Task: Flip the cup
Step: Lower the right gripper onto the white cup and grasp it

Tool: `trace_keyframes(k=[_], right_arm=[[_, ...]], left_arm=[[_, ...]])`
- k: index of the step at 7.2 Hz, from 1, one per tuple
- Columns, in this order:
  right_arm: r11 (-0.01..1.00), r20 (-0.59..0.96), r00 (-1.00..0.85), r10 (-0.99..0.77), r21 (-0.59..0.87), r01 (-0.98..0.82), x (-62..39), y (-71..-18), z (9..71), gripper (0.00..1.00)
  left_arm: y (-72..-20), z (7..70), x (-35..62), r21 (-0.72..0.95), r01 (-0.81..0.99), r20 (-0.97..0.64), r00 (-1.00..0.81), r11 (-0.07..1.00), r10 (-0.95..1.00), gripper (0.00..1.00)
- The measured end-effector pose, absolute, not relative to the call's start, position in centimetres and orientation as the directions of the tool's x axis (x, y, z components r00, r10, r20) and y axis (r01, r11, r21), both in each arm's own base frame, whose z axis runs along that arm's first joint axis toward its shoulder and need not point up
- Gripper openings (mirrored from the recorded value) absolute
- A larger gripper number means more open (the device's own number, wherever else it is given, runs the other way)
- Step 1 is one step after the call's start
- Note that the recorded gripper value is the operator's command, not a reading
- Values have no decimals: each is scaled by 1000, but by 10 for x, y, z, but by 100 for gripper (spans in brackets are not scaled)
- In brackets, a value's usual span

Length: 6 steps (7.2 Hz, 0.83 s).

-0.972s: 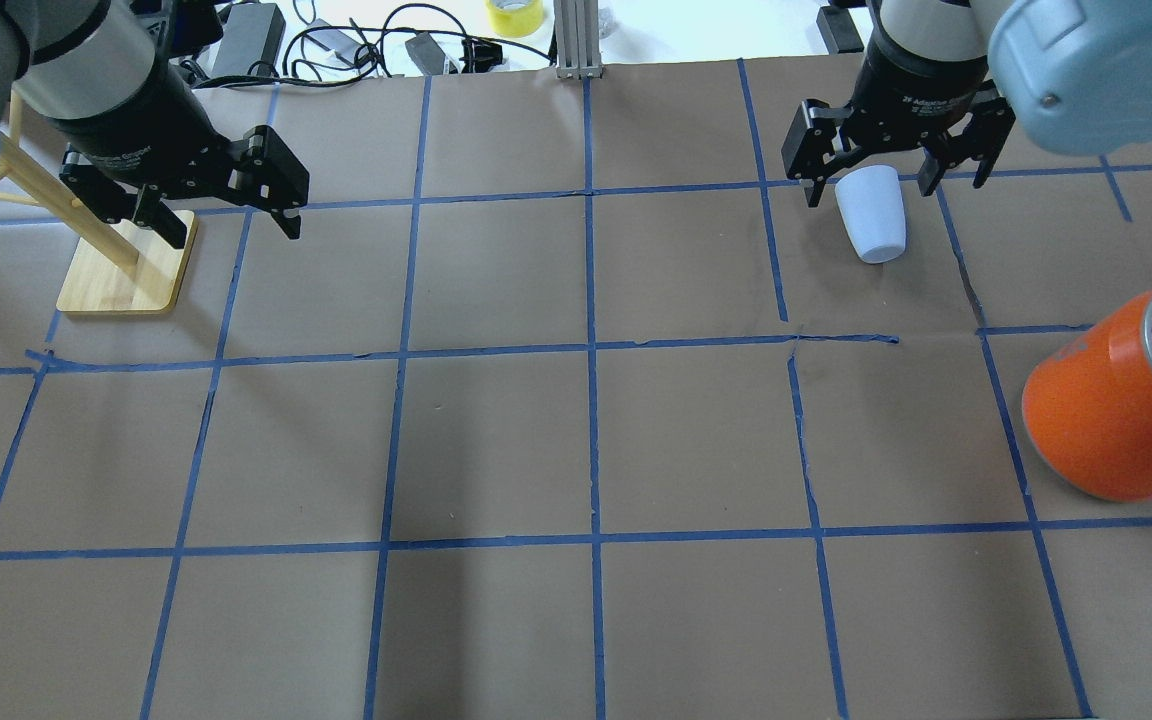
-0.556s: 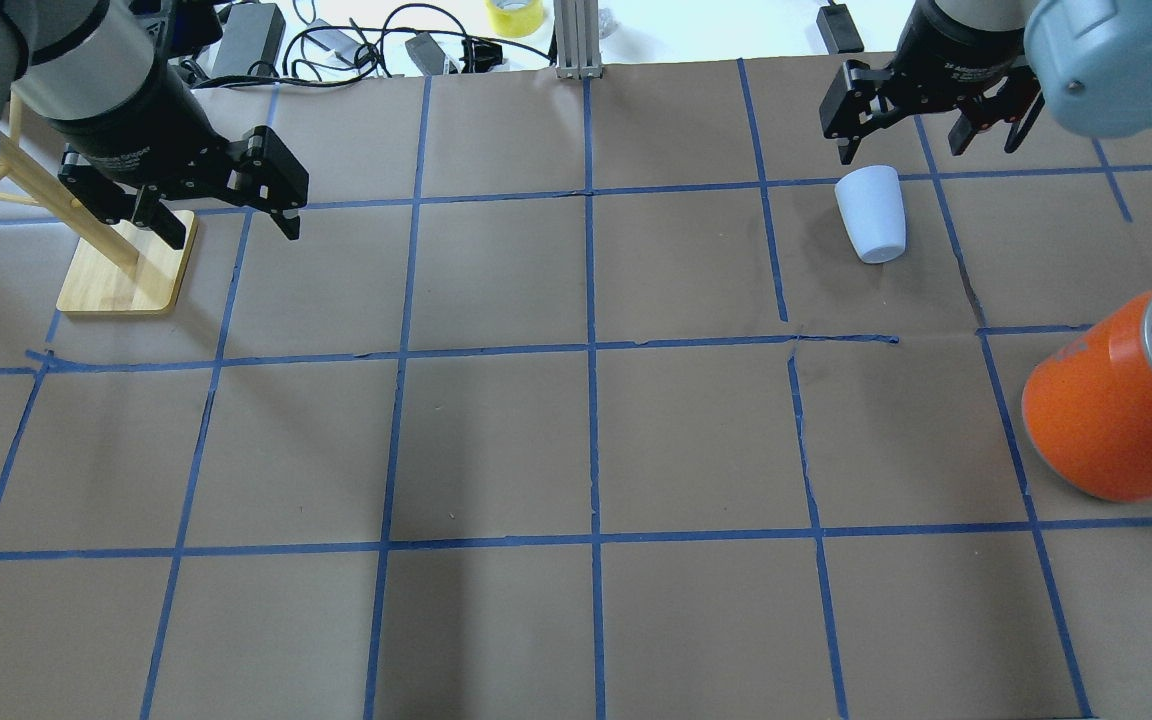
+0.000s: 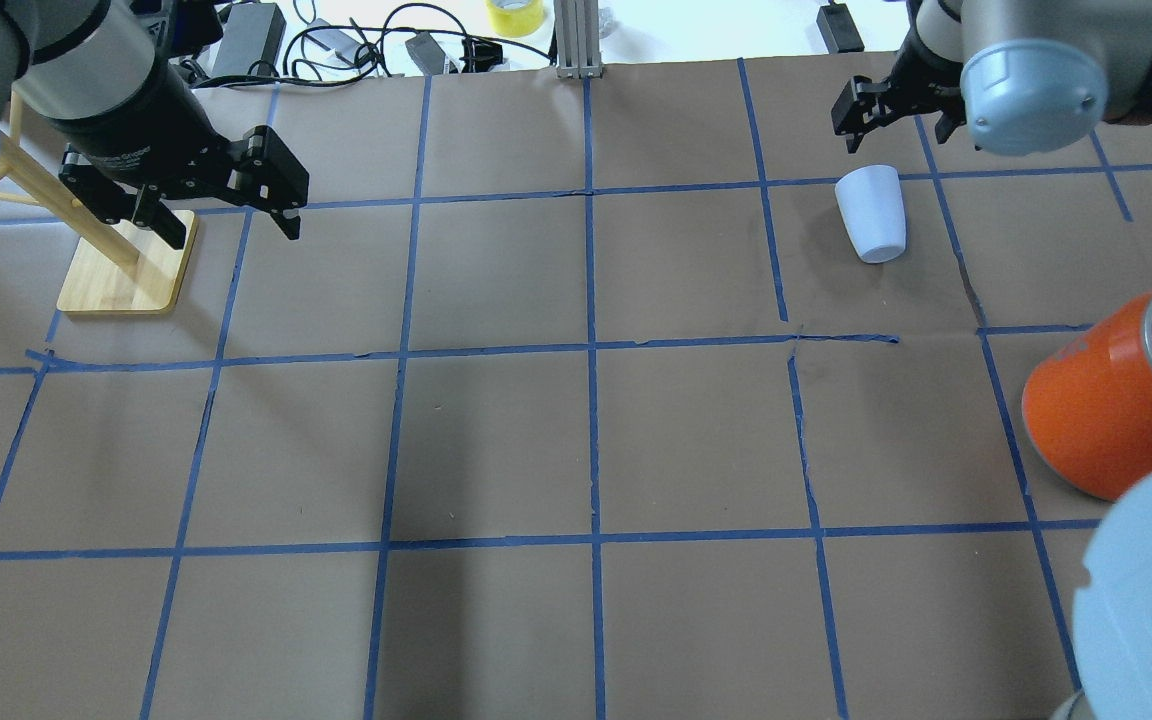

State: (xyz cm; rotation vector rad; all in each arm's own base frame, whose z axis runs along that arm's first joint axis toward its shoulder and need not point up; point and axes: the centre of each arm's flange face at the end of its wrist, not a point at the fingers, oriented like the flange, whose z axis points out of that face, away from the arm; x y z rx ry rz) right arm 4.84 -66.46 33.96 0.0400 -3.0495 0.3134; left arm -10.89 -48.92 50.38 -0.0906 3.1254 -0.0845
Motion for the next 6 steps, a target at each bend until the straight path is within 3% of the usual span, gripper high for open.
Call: trace_keyframes(k=[2,6], right_arm=[[985,78,-997,-29,-170,-41,44,-686,280,100],[995,72,-997,-1,-96,-8,17,-693,225,100]], left_arm=[[-489,504,-109,-54,-57,-12,-998,997,-58,100],[-489,504,-109,-54,-58,-12,-998,997,-58,100]])
